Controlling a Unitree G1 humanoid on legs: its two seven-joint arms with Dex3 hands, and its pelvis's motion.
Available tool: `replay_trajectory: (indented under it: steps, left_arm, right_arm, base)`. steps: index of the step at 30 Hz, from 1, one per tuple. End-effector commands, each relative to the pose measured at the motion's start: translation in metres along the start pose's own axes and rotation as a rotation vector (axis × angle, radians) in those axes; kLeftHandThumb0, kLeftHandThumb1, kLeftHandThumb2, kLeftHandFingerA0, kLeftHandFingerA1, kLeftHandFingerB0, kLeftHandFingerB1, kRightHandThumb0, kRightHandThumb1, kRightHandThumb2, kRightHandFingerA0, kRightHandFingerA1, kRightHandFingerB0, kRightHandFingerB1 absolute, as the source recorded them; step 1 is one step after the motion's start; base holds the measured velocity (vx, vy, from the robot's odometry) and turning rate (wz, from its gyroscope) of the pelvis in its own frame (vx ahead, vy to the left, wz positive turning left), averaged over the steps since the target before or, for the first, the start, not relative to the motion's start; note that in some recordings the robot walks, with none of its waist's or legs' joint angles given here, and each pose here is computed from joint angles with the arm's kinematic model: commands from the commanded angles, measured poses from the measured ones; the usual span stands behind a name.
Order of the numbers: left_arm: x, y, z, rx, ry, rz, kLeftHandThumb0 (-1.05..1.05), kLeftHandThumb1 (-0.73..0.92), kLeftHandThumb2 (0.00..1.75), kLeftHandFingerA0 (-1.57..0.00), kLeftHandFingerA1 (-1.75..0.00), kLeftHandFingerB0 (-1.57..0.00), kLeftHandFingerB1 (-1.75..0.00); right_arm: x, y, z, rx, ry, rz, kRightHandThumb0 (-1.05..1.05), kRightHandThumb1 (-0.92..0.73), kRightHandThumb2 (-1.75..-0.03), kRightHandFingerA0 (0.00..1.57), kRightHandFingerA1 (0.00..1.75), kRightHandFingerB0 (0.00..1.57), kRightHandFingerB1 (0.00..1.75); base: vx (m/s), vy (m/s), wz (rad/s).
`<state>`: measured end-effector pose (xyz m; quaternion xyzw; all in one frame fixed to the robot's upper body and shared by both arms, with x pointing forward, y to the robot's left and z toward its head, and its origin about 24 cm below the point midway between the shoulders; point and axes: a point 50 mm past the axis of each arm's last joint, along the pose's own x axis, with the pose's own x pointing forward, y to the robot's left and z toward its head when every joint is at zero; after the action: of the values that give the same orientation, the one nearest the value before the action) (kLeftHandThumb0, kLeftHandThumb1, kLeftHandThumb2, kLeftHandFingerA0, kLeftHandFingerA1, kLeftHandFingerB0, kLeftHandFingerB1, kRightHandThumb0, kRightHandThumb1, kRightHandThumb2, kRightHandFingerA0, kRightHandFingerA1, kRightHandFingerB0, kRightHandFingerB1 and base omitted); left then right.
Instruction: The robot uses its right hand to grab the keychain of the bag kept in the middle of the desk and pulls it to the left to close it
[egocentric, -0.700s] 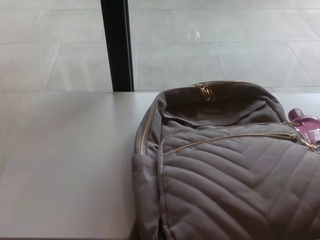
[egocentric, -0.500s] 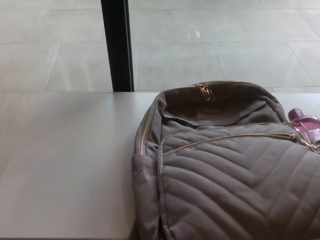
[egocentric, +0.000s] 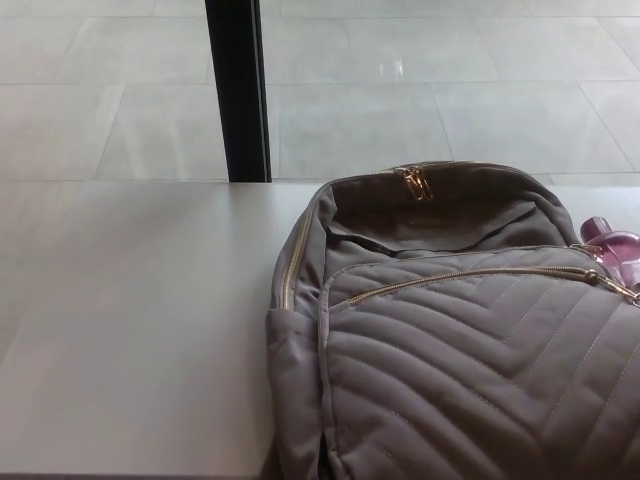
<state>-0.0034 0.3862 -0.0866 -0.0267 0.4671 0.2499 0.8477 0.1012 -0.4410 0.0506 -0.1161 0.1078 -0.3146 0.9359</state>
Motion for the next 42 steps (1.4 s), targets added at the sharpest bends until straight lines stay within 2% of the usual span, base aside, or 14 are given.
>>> replay_trajectory:
  steps: [1,3,7,8,10,12,27,28,30,31,32,34,35,42]
  left_arm:
    - [-0.002,0.009,0.015,-0.004,-0.072,-0.028,-0.78,0.33,0.88,-0.72,-1.30,-0.52,-1.19]
    - [-0.002,0.008,0.015,0.029,-0.075,-0.027,-0.84,0.28,0.97,-0.79,-1.14,-0.63,-1.04]
    - [-0.002,0.008,0.015,0.035,-0.073,-0.022,-0.85,0.34,0.86,-0.79,-1.27,-0.56,-1.16]
    - [-0.002,0.007,0.015,0.022,-0.075,-0.029,-0.82,0.26,0.97,-0.80,-1.15,-0.62,-1.05]
    - [-0.002,0.006,0.015,0.015,-0.077,-0.032,-0.83,0.26,0.97,-0.80,-1.15,-0.63,-1.06]
    - [-0.002,0.007,0.015,0.011,-0.076,-0.048,-0.84,0.28,0.97,-0.80,-1.15,-0.62,-1.04]
    - [-0.003,0.005,0.015,0.050,-0.089,-0.063,-0.86,0.36,0.82,-0.78,-1.25,-0.61,-1.12]
    - [-0.003,0.005,0.014,0.055,-0.086,-0.061,-0.85,0.37,0.83,-0.78,-1.25,-0.59,-1.12]
    - [-0.004,0.005,0.013,0.074,-0.085,-0.058,-0.84,0.32,1.01,-0.84,-1.13,-0.66,-1.02]
    - [-0.003,0.005,0.014,0.070,-0.084,-0.059,-0.87,0.29,0.97,-0.80,-1.14,-0.65,-1.04]
    - [-0.002,0.004,0.014,0.064,-0.080,-0.058,-0.85,0.37,0.80,-0.75,-1.24,-0.58,-1.12]
    - [-0.002,0.004,0.014,0.056,-0.081,-0.060,-0.86,0.28,0.97,-0.80,-1.14,-0.65,-1.04]
    - [-0.002,0.004,0.014,0.053,-0.079,-0.057,-0.85,0.37,0.82,-0.77,-1.27,-0.60,-1.13]
    - [-0.002,0.005,0.015,0.067,-0.082,-0.086,-0.88,0.39,0.80,-0.73,-1.24,-0.59,-1.12]
  right_arm:
    - [-0.010,0.073,0.115,0.147,-0.389,0.400,-0.74,-0.59,-0.91,0.29,0.49,0.11,0.40]
    - [-0.018,0.095,0.119,0.064,-0.377,0.522,-0.76,-0.74,-0.62,0.26,0.38,0.13,0.26]
    - [-0.023,0.115,0.117,-0.100,-0.400,0.638,-0.80,-0.60,-0.97,0.22,0.52,0.06,0.32]
    - [-0.021,0.121,0.112,-0.154,-0.387,0.660,-0.79,-0.75,-0.63,0.36,0.45,0.16,0.26]
    - [-0.019,0.127,0.108,-0.180,-0.367,0.670,-0.80,-0.57,-0.94,0.32,0.55,0.13,0.41]
    - [-0.014,0.131,0.099,-0.262,-0.344,0.678,-0.73,-0.71,-0.62,0.39,0.52,0.24,0.29]
    - [-0.003,0.129,0.090,-0.509,-0.304,0.644,-0.70,-0.71,-0.62,0.40,0.53,0.43,0.33]
    - [-0.003,0.130,0.089,-0.522,-0.304,0.648,-0.70,-0.58,-0.98,0.39,0.62,0.30,0.47]
    - [-0.003,0.131,0.089,-0.556,-0.309,0.651,-0.66,-0.57,-0.98,0.35,0.61,0.33,0.49]
    - [-0.002,0.131,0.089,-0.560,-0.310,0.651,-0.68,-0.71,-0.62,0.38,0.57,0.47,0.35]
    - [-0.001,0.131,0.089,-0.563,-0.306,0.646,-0.68,-0.57,-0.99,0.37,0.63,0.36,0.49]
    - [0.000,0.131,0.090,-0.564,-0.301,0.641,-0.73,-0.61,-0.99,0.35,0.61,0.41,0.50]
    - [0.001,0.131,0.091,-0.575,-0.311,0.639,-0.67,-0.71,-0.62,0.38,0.59,0.48,0.35]
    - [-0.002,0.144,0.106,-0.569,-0.388,0.668,-0.64,-0.70,-0.62,0.41,0.56,0.50,0.35]
  base:
    - [0.00,0.000,0.00]
    - [0.00,0.000,0.00]
    - [0.00,0.000,0.00]
    - [0.00,0.000,0.00]
    - [0.00,0.000,0.00]
    - [0.00,0.000,0.00]
    - [0.00,0.000,0.00]
    - [0.00,0.000,0.00]
    - [0.00,0.000,0.00]
    - [0.00,0.000,0.00]
    - [0.00,0.000,0.00]
    - [0.00,0.000,0.00]
    - [0.00,0.000,0.00]
    - [0.00,0.000,0.00]
